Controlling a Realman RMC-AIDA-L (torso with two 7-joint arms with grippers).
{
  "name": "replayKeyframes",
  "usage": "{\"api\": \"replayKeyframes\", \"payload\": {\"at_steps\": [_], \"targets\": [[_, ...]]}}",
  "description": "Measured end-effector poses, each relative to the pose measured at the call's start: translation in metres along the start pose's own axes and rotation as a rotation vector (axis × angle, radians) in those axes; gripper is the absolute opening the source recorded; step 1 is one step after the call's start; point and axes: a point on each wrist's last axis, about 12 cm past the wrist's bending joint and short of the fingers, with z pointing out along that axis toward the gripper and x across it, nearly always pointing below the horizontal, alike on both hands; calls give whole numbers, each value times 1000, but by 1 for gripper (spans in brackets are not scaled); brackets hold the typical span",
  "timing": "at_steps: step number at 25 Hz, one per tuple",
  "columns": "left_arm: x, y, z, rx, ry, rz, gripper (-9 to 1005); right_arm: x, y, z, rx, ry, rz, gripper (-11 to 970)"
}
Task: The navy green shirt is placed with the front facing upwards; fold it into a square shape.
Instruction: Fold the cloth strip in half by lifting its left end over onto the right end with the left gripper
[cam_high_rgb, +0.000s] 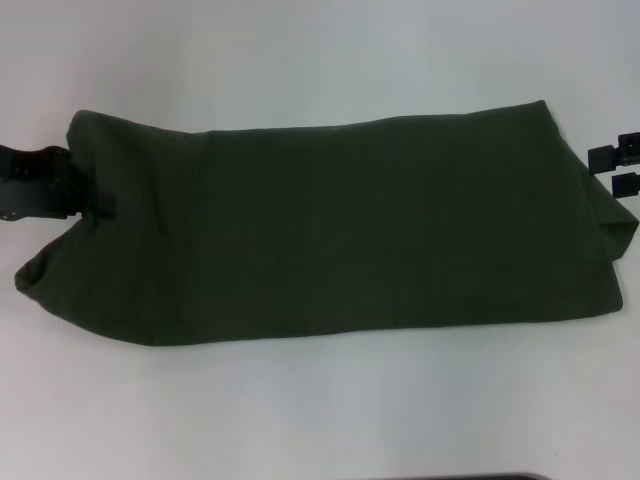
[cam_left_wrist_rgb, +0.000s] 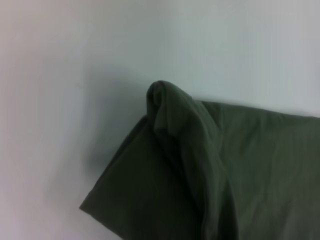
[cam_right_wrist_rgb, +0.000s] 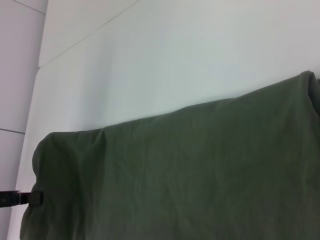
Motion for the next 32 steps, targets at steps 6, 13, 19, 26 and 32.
{"api": "replayKeyframes", "payload": {"at_steps": [6, 13, 19, 26, 32], "targets": [[1, 3, -1, 3, -11, -6, 74, -1, 1, 0, -1, 0, -2, 825], [-2, 9, -14, -23, -38, -13, 74, -1, 1, 0, -3, 3, 0, 825], [-3, 15, -24, -37, -67, -29, 73, -1, 1, 0, -4, 5, 2, 825], [-8, 14, -25, -43, -81, -26, 73, -2, 3, 0, -4, 5, -2, 825], [-16, 9, -31, -62, -100, -26, 74, -2, 3, 0, -5, 5, -2, 825]]}}
